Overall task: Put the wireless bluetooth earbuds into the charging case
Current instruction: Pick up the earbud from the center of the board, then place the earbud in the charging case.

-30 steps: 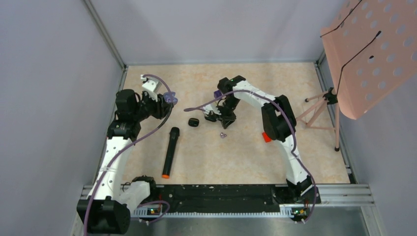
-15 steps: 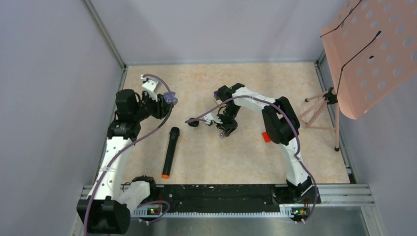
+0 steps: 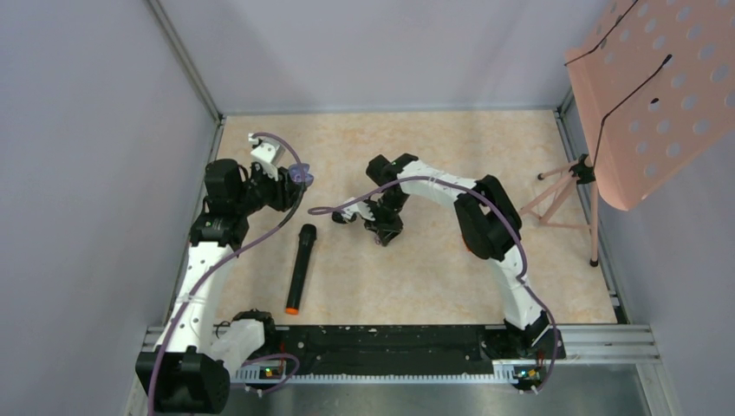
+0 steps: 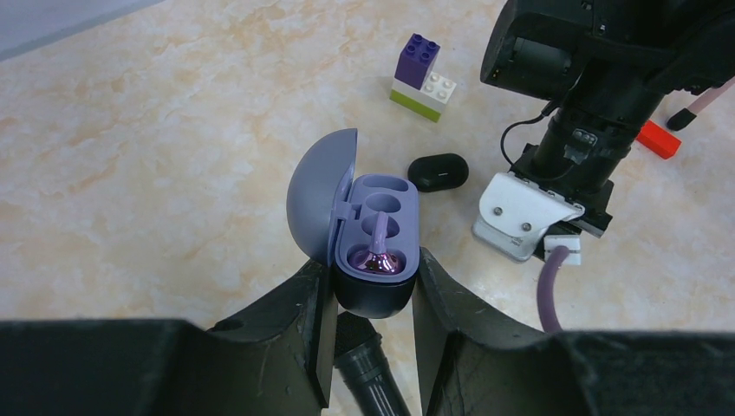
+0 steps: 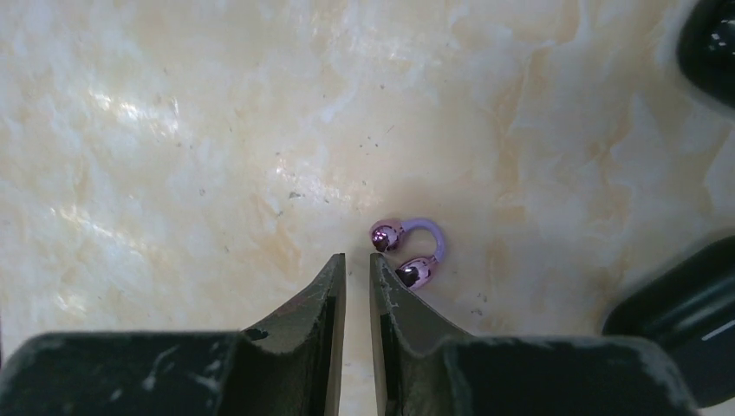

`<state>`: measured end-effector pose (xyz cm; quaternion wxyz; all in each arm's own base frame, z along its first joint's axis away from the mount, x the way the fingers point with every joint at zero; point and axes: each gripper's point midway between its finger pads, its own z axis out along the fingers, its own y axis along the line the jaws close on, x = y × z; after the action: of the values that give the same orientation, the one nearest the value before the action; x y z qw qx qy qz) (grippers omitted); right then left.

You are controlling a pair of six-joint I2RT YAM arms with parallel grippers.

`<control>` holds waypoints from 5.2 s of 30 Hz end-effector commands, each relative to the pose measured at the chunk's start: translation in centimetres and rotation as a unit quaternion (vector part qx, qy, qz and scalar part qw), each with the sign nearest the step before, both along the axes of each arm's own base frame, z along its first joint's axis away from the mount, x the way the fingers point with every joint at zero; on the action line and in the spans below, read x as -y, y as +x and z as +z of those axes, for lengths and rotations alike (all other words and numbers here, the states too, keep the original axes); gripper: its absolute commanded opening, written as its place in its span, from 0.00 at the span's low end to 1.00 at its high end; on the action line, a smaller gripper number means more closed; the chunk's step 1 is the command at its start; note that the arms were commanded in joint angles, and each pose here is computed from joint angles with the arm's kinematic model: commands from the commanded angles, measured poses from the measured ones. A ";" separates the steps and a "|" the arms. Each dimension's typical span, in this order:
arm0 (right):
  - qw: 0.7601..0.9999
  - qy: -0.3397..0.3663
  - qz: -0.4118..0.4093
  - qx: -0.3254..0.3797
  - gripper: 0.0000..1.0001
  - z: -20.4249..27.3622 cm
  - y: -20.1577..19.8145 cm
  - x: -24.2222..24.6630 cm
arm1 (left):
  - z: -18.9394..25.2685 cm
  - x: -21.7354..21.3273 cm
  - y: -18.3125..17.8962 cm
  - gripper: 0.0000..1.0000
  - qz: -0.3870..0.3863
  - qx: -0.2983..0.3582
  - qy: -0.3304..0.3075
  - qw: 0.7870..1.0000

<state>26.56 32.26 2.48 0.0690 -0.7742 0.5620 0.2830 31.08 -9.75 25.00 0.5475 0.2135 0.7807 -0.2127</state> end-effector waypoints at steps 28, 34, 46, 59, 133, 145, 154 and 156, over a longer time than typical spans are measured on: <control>0.998 0.028 -0.055 0.020 0.17 3.1 4.4 -3.5 | 1.9 -2.7 0.1 0.00 0.067 0.014 -0.014 0.998; 0.999 0.019 -0.049 0.015 0.20 2.3 3.9 -3.1 | 1.8 -3.2 0.1 0.00 0.077 0.011 -0.016 0.997; 0.999 0.010 -0.033 0.017 0.20 1.4 3.1 -3.0 | 1.7 -3.4 0.1 0.00 0.082 0.012 -0.020 0.996; 1.000 -0.001 -0.015 0.011 0.18 0.7 1.7 -2.1 | 1.5 -3.4 0.1 0.00 0.081 0.008 -0.024 0.996; 0.692 0.495 -0.133 0.508 0.00 37.7 2.2 -4.3 | 11.5 12.0 -2.2 0.00 -0.263 0.060 -0.187 0.945; 0.693 0.479 -0.117 0.525 0.00 36.7 1.9 -4.6 | 11.9 11.8 -2.7 0.00 -0.262 0.058 -0.191 0.944; 0.696 0.461 -0.130 0.535 0.00 36.2 2.6 -4.3 | 12.0 11.5 -2.6 0.00 -0.250 0.056 -0.192 0.947; 0.698 0.460 -0.129 0.534 0.00 36.0 2.5 -4.4 | 12.0 11.5 -2.6 0.00 -0.249 0.056 -0.193 0.947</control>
<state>29.83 36.55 37.50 0.7314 -0.5939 0.3333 0.0362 29.01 -21.47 33.57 0.5130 0.2878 0.6470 -0.4852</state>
